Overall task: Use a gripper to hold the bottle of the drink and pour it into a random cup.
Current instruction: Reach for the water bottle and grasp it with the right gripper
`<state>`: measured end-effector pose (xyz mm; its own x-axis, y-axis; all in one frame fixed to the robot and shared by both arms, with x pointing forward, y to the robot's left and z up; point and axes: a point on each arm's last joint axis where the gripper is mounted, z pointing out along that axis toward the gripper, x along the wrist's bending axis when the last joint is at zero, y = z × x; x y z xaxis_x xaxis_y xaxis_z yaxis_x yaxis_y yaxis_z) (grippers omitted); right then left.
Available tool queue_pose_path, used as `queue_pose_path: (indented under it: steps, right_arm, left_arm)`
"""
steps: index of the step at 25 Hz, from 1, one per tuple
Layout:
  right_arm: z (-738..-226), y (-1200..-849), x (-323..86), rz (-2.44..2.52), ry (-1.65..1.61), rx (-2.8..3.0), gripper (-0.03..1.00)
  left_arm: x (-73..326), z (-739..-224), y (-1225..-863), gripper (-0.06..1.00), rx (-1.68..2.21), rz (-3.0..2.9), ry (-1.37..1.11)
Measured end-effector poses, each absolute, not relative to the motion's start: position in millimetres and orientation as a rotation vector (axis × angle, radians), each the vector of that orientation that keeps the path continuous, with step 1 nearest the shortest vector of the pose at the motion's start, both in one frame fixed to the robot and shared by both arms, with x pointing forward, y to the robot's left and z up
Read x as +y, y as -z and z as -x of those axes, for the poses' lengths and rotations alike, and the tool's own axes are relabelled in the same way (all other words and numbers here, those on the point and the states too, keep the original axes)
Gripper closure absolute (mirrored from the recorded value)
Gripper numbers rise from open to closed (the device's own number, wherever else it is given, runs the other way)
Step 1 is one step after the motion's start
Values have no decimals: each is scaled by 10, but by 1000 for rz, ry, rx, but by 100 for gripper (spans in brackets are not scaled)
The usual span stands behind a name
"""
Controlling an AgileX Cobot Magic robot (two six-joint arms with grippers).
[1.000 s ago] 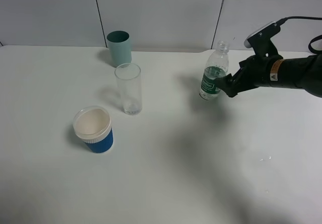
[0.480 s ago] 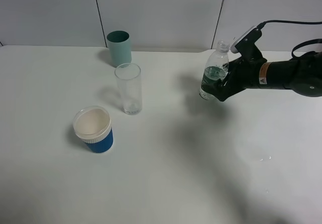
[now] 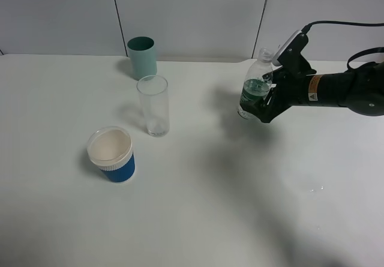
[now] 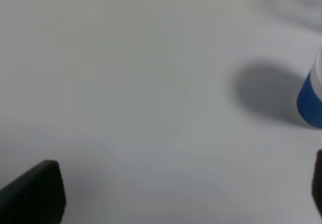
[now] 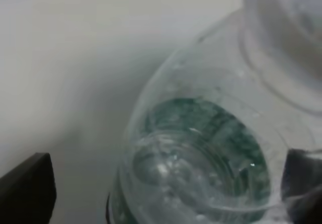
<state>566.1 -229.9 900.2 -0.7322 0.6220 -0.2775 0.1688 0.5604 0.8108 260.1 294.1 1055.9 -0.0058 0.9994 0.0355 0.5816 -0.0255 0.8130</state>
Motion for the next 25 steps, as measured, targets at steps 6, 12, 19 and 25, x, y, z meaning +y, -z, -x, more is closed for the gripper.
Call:
queue_pose_path:
  steps: [6, 12, 19, 25]
  right_arm:
    - [-5700, -9038, -2392, -688, -1118, 2183, 8]
    - [-5719, -9011, -2422, -693, -1188, 2145, 8]
    - [-5745, -8901, -2425, -670, -1227, 2117, 8]
    - [-5748, -8819, -2407, -648, -1255, 2109, 8]
  left_arm:
    - [2941, -2601, -10559, -5, 1649, -1670, -886]
    - [2941, -2601, -10559, -5, 1649, -1670, -886]
    - [2941, -2601, -10559, -5, 1649, -1670, -886]
    - [2941, -2601, -10559, -5, 1649, -1670, -886]
